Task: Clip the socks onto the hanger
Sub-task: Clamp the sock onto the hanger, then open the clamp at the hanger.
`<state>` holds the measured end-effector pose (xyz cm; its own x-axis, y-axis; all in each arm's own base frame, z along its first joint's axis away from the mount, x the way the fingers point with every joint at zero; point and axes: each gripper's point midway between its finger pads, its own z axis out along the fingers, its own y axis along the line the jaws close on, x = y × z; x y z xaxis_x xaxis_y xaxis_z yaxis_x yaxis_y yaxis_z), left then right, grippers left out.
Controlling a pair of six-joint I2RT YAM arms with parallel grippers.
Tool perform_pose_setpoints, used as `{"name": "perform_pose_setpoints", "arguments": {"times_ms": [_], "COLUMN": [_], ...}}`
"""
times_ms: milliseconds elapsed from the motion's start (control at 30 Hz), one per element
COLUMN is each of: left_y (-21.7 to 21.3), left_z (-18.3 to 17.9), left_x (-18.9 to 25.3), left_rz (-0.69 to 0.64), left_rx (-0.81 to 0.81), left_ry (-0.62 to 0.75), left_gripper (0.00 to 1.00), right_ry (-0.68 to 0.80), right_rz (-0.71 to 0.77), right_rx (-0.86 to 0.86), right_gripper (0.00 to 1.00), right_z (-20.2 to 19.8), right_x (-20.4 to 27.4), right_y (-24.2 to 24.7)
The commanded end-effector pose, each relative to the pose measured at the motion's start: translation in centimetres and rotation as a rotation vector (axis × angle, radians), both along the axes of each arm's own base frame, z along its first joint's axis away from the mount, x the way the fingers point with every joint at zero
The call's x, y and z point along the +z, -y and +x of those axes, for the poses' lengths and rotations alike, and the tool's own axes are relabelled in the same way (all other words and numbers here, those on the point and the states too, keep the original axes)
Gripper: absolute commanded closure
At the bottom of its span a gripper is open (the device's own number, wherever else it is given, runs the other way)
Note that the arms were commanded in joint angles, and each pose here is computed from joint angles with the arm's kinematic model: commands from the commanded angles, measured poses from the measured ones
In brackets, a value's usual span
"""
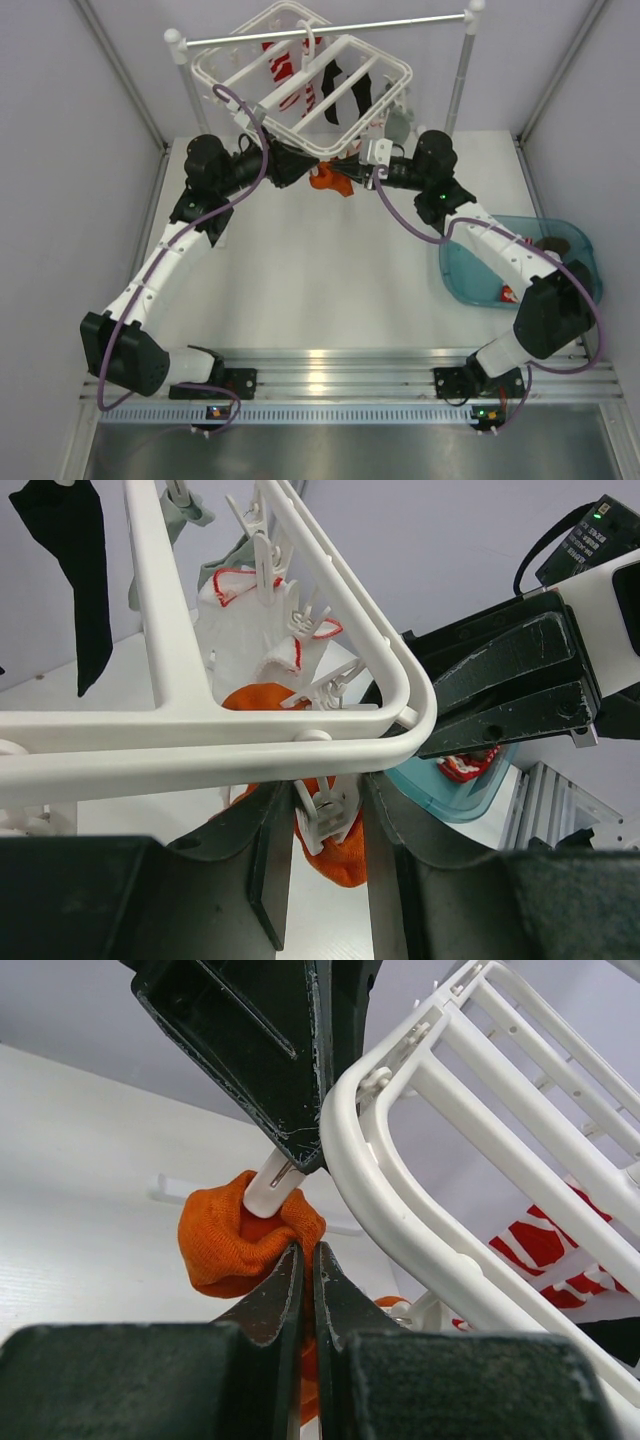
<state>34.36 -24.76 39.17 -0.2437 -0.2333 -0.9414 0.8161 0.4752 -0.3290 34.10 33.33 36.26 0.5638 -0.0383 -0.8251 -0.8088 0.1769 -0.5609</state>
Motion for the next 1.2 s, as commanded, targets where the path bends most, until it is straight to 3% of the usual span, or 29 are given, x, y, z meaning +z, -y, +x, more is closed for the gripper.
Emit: {"name": "perform_pose_setpoints", "arguments": {"times_ms": [0, 300, 633, 967, 1167], "left_y": [-0.2, -1.3, -2.5, -4.8, -6.4], "left_z": [-0.5, -0.9, -3.4, -4.1, -2.4], "left_x": [1.4, 2.7, 3.2, 0.0, 1.6], "left_rz": [-0.012, -0.027, -0.042, -0.003, -0.015], "left_rx": [0.0, 0.065, 0.082, 0.206, 0.332], "left_ry": [0.037, 0.06, 0.072, -0.031, 0.03], "left_gripper": [0.71, 0.39, 0.24, 0.19, 0.28], "right_ry": [0.089, 0.082, 0.032, -0.01, -0.029], "right_rz": [0.041, 0.013, 0.011, -0.004, -0.021], "right_rx": [0.013, -0.011, -0.064, -0.137, -0.164], "right_gripper": [1.0, 1.0, 1.0, 1.0, 1.0], "right_z": [-0.7, -0.6, 0.2, 1.5, 2.2], "right_x": [3.4, 2.7, 2.1, 1.0, 0.0], "right_y": [0.2, 1.2, 3.0, 5.5, 6.8]}}
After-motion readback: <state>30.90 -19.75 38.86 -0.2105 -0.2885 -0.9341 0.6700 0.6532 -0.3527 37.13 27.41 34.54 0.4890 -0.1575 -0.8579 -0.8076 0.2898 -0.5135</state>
